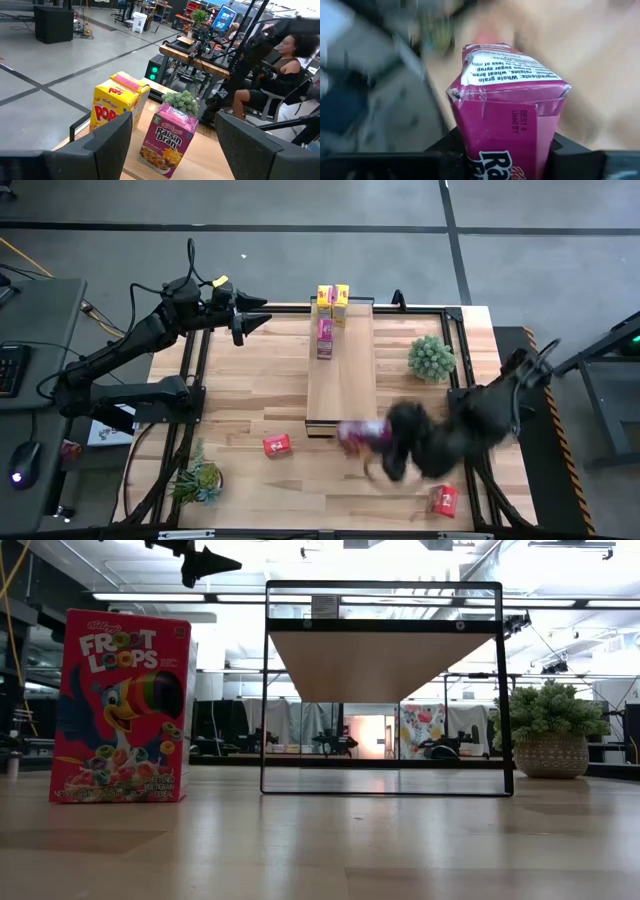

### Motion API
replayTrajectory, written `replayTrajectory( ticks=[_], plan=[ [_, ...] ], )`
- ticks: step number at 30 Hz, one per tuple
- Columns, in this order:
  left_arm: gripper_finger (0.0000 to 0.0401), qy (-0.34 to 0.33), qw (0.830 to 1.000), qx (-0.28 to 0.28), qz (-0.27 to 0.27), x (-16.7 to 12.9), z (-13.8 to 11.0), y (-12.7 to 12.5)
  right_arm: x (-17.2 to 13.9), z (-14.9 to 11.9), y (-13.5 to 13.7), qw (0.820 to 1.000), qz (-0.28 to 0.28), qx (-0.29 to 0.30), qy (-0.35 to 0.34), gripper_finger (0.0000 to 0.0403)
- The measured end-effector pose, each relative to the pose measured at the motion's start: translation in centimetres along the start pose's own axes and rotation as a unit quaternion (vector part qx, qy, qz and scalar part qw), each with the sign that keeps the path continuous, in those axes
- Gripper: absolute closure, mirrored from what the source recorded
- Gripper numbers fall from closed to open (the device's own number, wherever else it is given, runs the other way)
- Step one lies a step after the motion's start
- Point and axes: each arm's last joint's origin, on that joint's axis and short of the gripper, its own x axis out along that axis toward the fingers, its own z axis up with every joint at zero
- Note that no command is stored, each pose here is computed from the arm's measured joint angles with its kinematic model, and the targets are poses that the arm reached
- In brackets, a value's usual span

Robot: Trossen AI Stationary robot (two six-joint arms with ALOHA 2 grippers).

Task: Stack cereal on shelf
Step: Align the violet cereal box with the other violet cereal box on the shelf

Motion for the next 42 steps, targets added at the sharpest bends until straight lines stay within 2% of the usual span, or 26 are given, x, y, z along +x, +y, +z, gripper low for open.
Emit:
replayTrajectory(
  ticks=[2, 4, 7, 10, 15, 20, 26, 35, 42],
  plan=[
    [0.0128, 0.0, 1.0, 0.0, 0.0, 0.0, 0.0, 0.0, -1.4, 3.7, -0.8, 0.998, -0.017, -0.009, -0.06, 0.0295],
    [0.0128, 0.0, 1.0, 0.0, 0.0, 0.0, 0.0, 0.0, -2.0, 7.4, -2.6, 0.995, -0.052, 0.01, -0.085, 0.0297],
    [0.0128, 0.0, 1.0, -0.001, 0.0, 0.0, 0.0, 0.0, -1.9, 11.7, -6.4, 0.987, -0.119, 0.082, -0.071, 0.0299],
    [0.0128, 0.0, 1.0, -0.001, 0.0, 0.0, 0.0, 0.0, -1.4, 14.6, -10.5, 0.973, -0.168, 0.155, -0.032, 0.0299],
    [0.0128, 0.001, 1.0, -0.014, 0.0, 0.0, 0.0, 0.0, 0.7, 18.0, -15.1, 0.962, -0.188, 0.196, -0.031, 0.0299],
    [0.0128, 0.001, 1.0, -0.014, -0.001, 0.0, 0.0, 0.0, 4.1, 18.1, -17.9, 0.949, -0.206, 0.233, 0.051, 0.0299],
    [0.0128, 0.001, 1.0, -0.014, -0.001, 0.1, 0.0, 0.0, 7.1, 17.2, -19.0, 0.934, -0.219, 0.271, 0.08, 0.0299],
    [0.0128, 0.001, 1.0, -0.013, 0.0, 0.1, 0.0, 0.0, 10.1, 17.2, -19.4, 0.94, -0.187, 0.281, 0.046, 0.0299],
    [0.0128, 0.001, 1.0, -0.013, 0.0, 0.1, 0.0, 0.0, 10.6, 17.0, -20.1, 0.929, -0.209, 0.305, 0.03, 0.0299]
  ],
)
